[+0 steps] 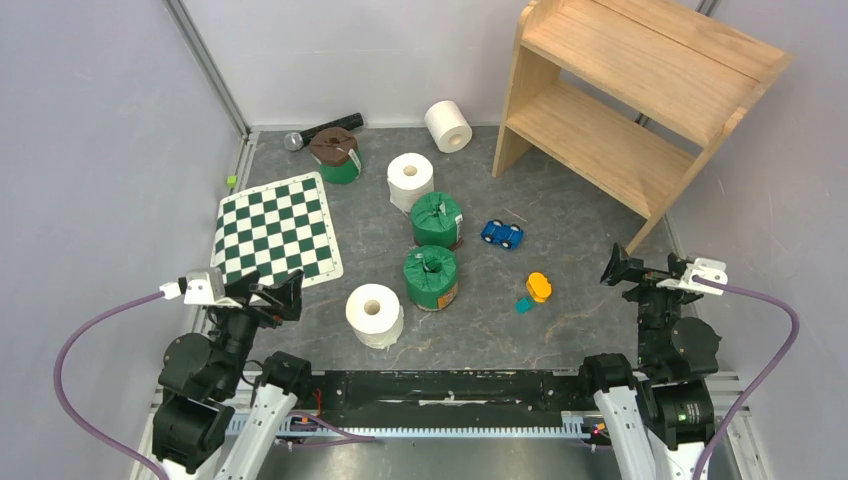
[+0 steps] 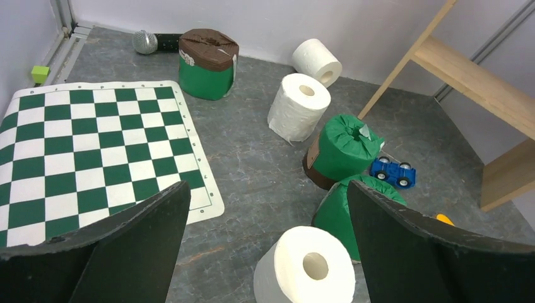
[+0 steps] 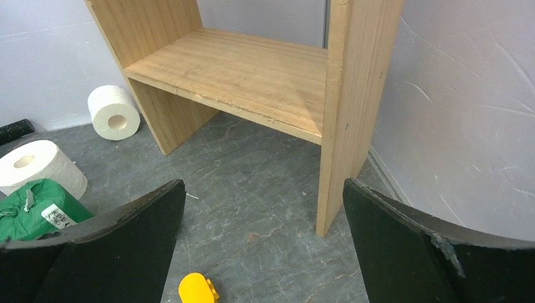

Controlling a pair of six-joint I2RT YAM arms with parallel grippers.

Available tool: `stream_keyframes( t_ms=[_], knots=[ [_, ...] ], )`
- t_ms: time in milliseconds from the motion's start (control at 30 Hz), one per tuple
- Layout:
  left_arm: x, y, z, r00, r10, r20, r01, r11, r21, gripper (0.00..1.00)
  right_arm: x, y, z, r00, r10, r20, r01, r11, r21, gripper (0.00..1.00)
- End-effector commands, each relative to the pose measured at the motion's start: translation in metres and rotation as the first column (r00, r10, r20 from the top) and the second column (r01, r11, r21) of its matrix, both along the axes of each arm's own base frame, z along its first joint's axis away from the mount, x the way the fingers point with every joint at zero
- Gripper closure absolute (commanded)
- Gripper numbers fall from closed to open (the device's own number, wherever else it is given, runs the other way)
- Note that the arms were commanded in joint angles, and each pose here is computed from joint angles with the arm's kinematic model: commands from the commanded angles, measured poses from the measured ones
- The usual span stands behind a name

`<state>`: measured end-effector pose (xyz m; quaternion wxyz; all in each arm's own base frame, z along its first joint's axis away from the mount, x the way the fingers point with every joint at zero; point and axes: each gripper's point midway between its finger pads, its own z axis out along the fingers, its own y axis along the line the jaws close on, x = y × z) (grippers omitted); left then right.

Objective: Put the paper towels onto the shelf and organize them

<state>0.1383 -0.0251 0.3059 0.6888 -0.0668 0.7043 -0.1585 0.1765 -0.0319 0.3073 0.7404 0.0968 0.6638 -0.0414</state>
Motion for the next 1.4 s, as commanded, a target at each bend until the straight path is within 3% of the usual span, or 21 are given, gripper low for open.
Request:
stream_keyframes(
  t_ms=[0, 333, 833, 1033, 1233, 1367],
  knots=[
    [-0.003, -0.002, 0.010, 1.000, -0.004, 0.011, 0.005, 0.998, -0.061, 0.00, 0.007, 0.007, 0.000, 0.999, 0.037, -0.005, -0.037, 0.999, -0.018, 0.02],
    [0.008, 0.000, 0.007, 0.999, 0.027, -0.035, -0.028, 0.999, -0.042, 0.00, 0.027, 0.043, -0.040, 0.972, 0.221, -0.081, -0.219, 0.975, 0.037, 0.02],
    [0.062, -0.031, -0.039, 0.943, -0.019, -0.331, 0.017, 1.000, -0.011, 0.00, 0.033, 0.109, -0.117, 0.810, 0.521, -0.269, -0.488, 0.854, 0.182, 0.02],
    [0.091, -0.067, -0.051, 0.918, -0.157, -0.364, 0.149, 0.988, -0.049, 0.00, 0.036, 0.134, -0.136, 0.697, 0.622, -0.357, -0.574, 0.782, 0.242, 0.02],
    [0.112, -0.108, -0.065, 0.845, -0.334, -0.416, 0.323, 0.941, -0.100, 0.00, 0.061, 0.139, -0.144, 0.650, 0.620, -0.439, -0.599, 0.774, 0.206, 0.02],
    [0.121, -0.128, -0.078, 0.781, -0.417, -0.464, 0.399, 0.906, -0.143, 0.00, 0.080, 0.147, -0.142, 0.648, 0.630, -0.427, -0.617, 0.764, 0.190, 0.02]
  ],
)
